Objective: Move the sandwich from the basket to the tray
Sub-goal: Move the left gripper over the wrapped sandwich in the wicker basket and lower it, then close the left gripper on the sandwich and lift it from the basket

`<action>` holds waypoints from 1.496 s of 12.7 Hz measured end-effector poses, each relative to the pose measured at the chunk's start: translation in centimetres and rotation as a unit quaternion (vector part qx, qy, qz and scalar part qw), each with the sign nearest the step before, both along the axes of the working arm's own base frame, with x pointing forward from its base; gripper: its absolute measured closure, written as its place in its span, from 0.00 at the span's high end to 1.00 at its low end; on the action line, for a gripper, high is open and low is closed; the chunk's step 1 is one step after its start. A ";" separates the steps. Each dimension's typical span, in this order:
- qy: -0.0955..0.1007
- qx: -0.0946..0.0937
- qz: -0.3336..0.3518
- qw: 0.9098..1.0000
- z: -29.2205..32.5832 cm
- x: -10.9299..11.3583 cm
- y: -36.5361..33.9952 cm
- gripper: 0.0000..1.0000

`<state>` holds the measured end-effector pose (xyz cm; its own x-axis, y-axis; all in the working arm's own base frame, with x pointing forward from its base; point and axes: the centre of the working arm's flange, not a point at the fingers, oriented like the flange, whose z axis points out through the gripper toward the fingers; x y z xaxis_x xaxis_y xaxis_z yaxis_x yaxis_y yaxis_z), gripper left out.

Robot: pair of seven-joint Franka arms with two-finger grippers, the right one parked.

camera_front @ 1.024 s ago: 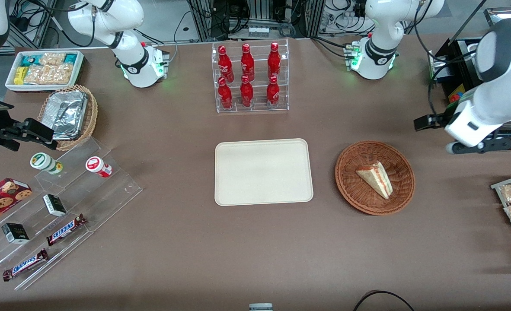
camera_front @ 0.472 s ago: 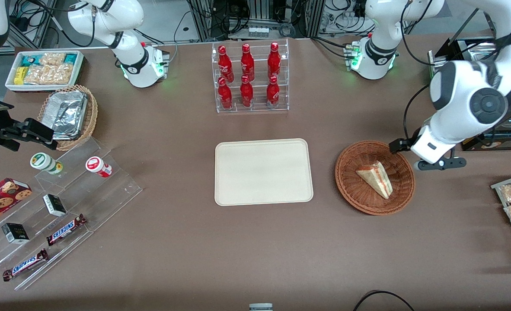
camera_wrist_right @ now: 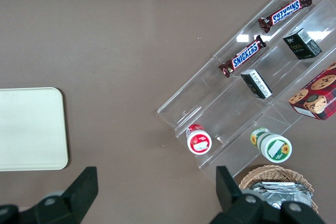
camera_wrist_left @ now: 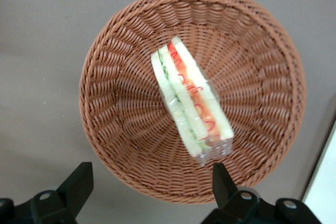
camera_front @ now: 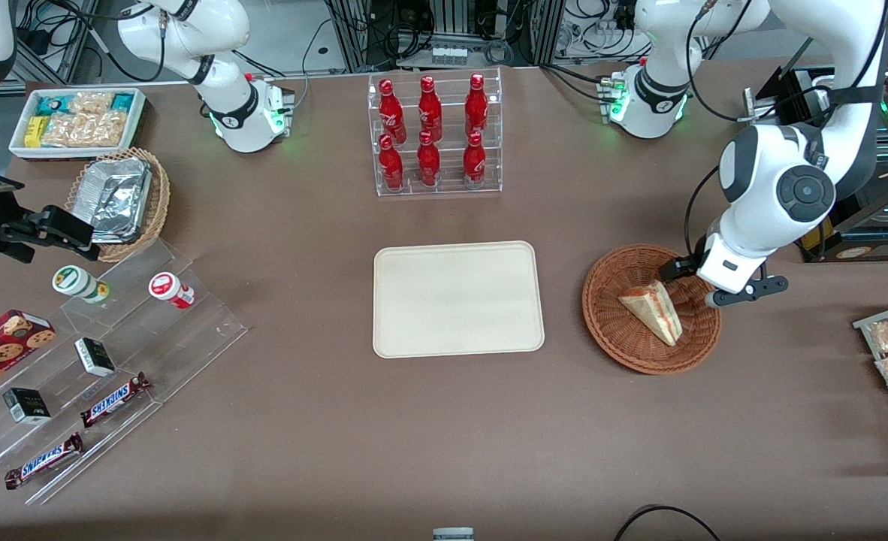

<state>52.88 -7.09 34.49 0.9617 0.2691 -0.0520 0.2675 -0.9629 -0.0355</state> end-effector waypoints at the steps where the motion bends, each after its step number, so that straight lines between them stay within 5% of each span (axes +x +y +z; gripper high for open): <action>1: -0.009 0.000 0.020 1.000 0.2 0.2 -0.8 1.00; 6: -0.017 0.002 0.122 0.992 -1.7 0.3 -3.9 1.00; 13: -0.009 0.011 0.291 0.957 -4.0 1.0 -3.8 1.00; 19: 0.001 0.013 0.299 0.954 -7.5 2.1 -3.9 1.00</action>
